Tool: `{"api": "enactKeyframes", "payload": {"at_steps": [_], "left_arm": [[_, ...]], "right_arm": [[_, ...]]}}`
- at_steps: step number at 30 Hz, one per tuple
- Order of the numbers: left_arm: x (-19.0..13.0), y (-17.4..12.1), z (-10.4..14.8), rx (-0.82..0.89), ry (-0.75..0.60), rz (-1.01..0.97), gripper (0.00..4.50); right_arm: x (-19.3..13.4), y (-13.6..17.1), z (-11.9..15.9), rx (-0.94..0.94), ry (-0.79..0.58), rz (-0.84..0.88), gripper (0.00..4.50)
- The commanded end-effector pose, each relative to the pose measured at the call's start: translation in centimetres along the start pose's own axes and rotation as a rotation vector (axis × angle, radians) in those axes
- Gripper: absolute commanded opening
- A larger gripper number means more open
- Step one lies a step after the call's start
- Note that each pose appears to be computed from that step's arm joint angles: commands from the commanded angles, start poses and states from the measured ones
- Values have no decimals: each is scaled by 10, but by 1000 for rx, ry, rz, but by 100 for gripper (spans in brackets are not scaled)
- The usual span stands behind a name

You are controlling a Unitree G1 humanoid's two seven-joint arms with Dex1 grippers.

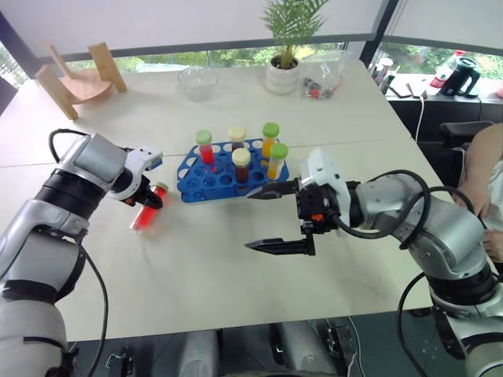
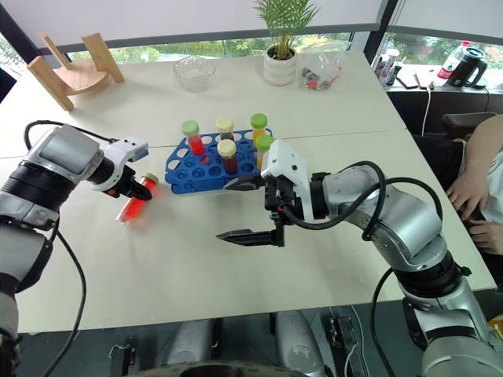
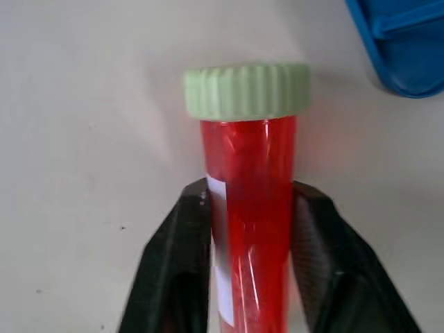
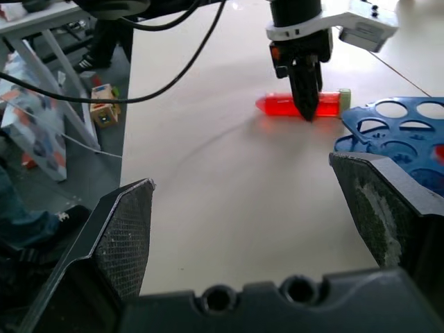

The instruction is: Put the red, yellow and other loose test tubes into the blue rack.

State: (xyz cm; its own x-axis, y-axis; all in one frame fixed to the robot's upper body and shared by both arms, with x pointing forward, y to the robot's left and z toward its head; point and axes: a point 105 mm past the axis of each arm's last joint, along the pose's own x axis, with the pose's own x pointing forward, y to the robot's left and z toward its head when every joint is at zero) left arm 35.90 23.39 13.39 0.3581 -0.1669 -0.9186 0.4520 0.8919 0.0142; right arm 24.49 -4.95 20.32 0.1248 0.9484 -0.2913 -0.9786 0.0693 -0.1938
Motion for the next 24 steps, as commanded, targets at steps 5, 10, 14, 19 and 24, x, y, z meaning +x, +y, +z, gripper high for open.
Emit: {"api": "enactKeyframes", "payload": {"at_steps": [5,10,14,19,24], "left_arm": [[-20,15,17,70,-180,27,85],[-77,13,47,258,-702,-95,85],[-134,-33,58,156,-1218,-441,85],[-90,-92,75,222,-1390,-405,85],[-62,-95,75,226,-1399,-297,85]], "right_arm": [[-16,5,-14,-8,55,-33,450],[-34,0,-24,31,89,-122,450],[-40,-14,-12,91,24,-190,450],[-46,-34,-7,115,35,-194,450],[-52,-40,-9,114,80,-181,450]]}}
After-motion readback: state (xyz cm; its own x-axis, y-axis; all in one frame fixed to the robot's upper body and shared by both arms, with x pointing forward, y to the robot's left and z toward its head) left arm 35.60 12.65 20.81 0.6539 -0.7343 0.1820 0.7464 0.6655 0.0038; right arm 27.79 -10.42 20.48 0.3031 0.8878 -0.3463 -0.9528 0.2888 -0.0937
